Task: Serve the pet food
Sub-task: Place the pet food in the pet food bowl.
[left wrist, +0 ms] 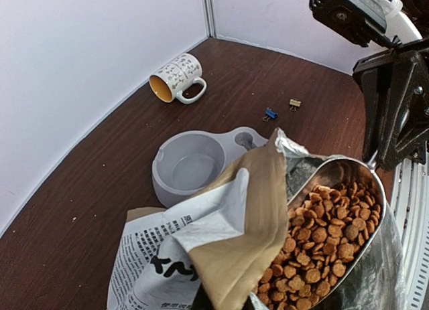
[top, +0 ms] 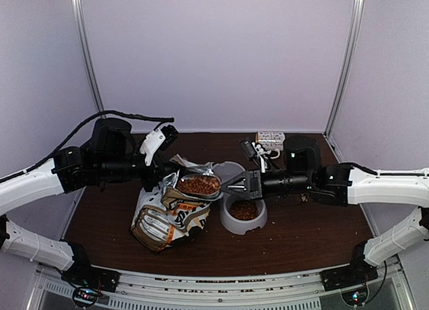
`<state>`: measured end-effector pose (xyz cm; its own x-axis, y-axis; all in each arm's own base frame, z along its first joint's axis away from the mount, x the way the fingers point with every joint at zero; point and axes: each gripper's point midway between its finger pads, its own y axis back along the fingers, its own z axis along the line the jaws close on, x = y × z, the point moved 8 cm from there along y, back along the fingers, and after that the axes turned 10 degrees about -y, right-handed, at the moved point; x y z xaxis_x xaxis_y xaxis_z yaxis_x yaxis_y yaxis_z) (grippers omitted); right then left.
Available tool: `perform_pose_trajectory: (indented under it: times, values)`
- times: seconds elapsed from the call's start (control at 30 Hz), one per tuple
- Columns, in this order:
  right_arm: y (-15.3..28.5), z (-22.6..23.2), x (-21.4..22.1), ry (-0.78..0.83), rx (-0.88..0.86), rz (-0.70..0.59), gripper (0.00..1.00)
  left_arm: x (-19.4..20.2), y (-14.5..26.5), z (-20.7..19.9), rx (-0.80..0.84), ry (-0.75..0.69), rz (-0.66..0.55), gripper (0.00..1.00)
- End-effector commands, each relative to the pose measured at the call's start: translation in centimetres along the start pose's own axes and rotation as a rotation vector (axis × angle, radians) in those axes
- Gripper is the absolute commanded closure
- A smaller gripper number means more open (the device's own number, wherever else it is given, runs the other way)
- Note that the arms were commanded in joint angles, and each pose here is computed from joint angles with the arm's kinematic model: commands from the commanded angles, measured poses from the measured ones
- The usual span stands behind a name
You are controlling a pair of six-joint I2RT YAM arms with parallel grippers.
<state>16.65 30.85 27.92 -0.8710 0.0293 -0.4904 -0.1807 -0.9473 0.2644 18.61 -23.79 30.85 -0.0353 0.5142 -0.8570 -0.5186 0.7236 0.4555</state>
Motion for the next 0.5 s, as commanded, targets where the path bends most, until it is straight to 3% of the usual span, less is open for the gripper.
perform_pose_trajectory:
  times: [0.0, 0.47]
  values:
    - [0.1, 2.1, -1.2, 0.076, -0.055, -0.010, 1.00, -1.6, 0.3, 0.5, -0.021, -0.019, -0.065, 1.00]
    - [1.4, 3.3, -2.8, 0.017, -0.029, -0.116, 1.00, -1.6, 0.5, 0.5, -0.027, -0.018, -0.071, 1.00]
